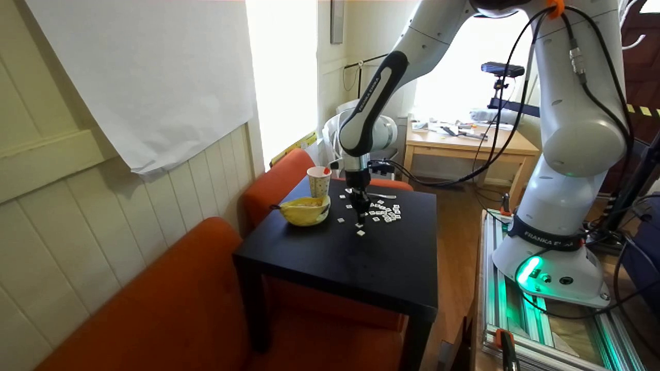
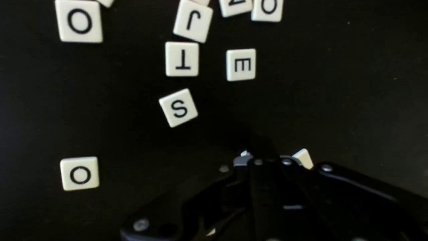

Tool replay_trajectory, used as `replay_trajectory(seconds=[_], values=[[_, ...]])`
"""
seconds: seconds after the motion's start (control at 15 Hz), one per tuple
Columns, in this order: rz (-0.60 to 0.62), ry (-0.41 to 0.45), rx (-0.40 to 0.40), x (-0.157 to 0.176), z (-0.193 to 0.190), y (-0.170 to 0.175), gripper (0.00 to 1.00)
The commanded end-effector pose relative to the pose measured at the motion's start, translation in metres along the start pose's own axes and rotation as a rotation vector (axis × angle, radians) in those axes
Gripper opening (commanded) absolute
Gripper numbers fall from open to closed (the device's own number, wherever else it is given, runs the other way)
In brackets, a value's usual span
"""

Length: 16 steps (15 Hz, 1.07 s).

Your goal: Move the letter V to the left

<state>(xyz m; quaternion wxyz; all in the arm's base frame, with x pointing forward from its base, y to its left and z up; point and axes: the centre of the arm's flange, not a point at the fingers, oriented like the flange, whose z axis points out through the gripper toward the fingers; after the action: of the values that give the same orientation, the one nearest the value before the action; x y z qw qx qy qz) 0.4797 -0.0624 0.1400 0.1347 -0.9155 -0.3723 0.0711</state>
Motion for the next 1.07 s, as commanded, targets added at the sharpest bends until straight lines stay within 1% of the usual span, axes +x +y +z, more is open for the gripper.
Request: replay_trajectory(seconds=[0.0,0.2,0.33,0.4,0.47,0.6,0.73,0.8,1.0], values=[[0.153,0.042,0.027,-0.004,0.0,-0.006,0.02],[0.23,0.082,0.015,-0.01,-0.013,-0.008,0.02],[0.278,0.078,-0.005,-0.015,-0.024,-0.012,0.02],[0.28,0.071,-0.02,-0.019,-0.028,-0.013,0.02],[0.24,0.064,-0.048,-0.023,-0.033,-0.014,0.02],[0.121,0.057,-0.098,-0.028,-0.041,-0.012,0.02],[0.008,0.049,-0.117,-0.026,-0.05,-0.017,0.02],[0.1,0.056,-0.081,-0.018,-0.041,-0.003,0.01],[0.092,0.056,-0.084,-0.018,-0.042,-0.004,0.01]])
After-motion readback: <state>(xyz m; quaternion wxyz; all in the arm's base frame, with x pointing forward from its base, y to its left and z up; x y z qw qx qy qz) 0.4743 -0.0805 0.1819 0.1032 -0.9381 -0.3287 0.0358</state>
